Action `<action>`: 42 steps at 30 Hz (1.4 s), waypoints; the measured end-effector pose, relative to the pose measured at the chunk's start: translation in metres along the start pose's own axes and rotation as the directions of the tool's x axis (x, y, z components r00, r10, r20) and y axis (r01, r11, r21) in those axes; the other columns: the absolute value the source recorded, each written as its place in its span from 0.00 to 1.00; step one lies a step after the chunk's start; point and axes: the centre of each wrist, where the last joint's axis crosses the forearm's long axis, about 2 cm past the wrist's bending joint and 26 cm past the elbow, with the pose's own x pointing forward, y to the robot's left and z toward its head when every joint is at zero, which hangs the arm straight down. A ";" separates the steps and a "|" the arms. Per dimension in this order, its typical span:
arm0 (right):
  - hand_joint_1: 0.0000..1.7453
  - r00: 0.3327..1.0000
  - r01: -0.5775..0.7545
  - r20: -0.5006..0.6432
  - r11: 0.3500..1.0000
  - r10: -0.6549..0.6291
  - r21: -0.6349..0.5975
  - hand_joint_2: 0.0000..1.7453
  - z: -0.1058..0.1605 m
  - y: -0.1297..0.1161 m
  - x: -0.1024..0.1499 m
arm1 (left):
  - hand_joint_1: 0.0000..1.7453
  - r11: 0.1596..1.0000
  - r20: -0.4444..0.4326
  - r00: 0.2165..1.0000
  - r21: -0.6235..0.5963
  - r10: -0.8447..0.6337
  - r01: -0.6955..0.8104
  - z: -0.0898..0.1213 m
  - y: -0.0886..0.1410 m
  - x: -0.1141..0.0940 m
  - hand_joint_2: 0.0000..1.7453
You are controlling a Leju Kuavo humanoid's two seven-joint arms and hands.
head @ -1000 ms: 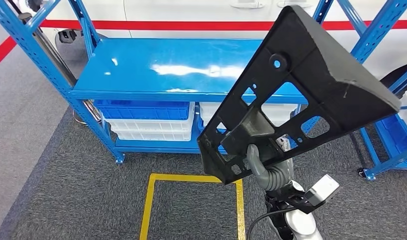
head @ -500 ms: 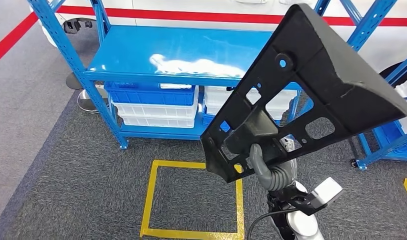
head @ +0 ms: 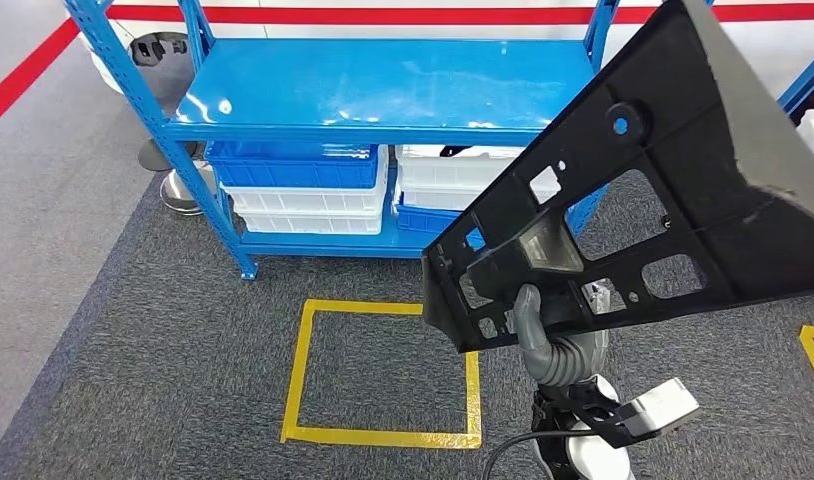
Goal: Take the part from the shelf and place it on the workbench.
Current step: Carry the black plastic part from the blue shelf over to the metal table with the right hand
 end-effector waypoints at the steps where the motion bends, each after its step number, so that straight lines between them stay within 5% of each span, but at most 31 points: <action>1: 1.00 1.000 0.000 -0.001 1.000 0.000 -0.003 1.00 0.001 0.000 0.000 | 0.00 1.000 -0.001 1.000 0.000 0.000 0.000 0.000 0.000 0.000 1.00; 42: 1.00 1.000 -0.001 0.017 0.995 0.003 -0.100 1.00 0.006 -0.005 0.005 | 0.00 1.000 -0.006 1.000 -0.008 -0.025 0.025 0.000 0.008 -0.004 1.00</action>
